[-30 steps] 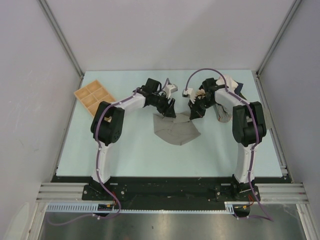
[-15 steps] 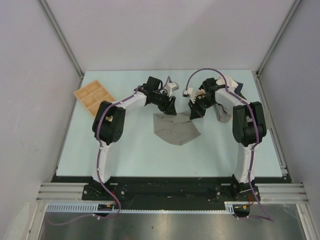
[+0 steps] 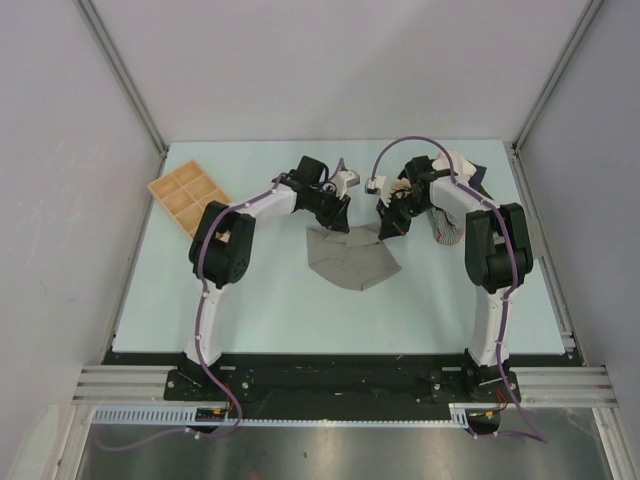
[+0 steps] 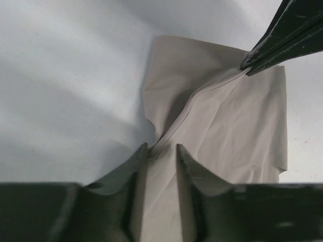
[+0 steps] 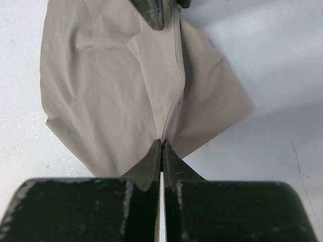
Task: Roll the underwear
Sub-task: Fold the underwear at the center of the board.
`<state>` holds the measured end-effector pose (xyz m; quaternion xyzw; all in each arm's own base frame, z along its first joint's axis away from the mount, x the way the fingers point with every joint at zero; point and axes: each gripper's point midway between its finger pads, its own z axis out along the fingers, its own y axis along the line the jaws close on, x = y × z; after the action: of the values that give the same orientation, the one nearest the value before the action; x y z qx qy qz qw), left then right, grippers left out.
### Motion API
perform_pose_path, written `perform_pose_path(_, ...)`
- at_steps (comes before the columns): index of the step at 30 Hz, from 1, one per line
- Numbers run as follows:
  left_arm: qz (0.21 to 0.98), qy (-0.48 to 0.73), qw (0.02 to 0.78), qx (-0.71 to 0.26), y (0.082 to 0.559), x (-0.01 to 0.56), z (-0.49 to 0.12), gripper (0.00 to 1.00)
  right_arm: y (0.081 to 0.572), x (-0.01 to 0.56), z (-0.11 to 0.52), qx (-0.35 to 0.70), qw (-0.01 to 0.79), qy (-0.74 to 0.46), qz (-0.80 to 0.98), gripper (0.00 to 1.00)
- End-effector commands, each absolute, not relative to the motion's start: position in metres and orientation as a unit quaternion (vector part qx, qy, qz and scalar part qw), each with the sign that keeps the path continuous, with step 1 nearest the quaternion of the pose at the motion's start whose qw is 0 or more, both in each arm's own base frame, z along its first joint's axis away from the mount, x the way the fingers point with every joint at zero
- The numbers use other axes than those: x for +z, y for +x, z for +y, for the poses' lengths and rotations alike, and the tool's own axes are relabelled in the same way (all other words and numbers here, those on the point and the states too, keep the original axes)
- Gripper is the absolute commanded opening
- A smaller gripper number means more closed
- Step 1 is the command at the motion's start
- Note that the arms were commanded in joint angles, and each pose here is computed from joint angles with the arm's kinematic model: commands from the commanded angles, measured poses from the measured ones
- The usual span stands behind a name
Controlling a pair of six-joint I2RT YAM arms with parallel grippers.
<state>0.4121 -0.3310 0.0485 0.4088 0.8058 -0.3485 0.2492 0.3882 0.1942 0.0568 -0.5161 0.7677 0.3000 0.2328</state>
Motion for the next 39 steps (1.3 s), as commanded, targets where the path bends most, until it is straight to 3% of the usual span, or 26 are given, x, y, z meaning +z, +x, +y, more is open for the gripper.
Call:
perform_pose_path(1, 0.788, 0.437, 0.249, -0.355, 0.409, 0.06, -0.336, 0.19, 0.39, 0.074, 0.197, 0.309, 0.252, -0.52, 0.756, 0.0)
perform_pose_path(4, 0.786, 0.438, 0.25, -0.357, 0.409, 0.065, -0.337, 0.0, 0.39, 0.075, 0.197, 0.311, 0.252, -0.518, 0.756, 0.0)
perform_pose_path(19, 0.751, 0.445, 0.309, -0.378, 0.392, 0.143, -0.337, 0.0, 0.41, 0.105, 0.194, 0.296, 0.289, -0.513, 0.752, 0.0)
perform_pose_path(39, 0.751, 0.433, 0.264, -0.423, 0.308, 0.121, -0.35, 0.0, 0.374, 0.093, 0.18, 0.301, 0.271, -0.549, 0.731, 0.0)
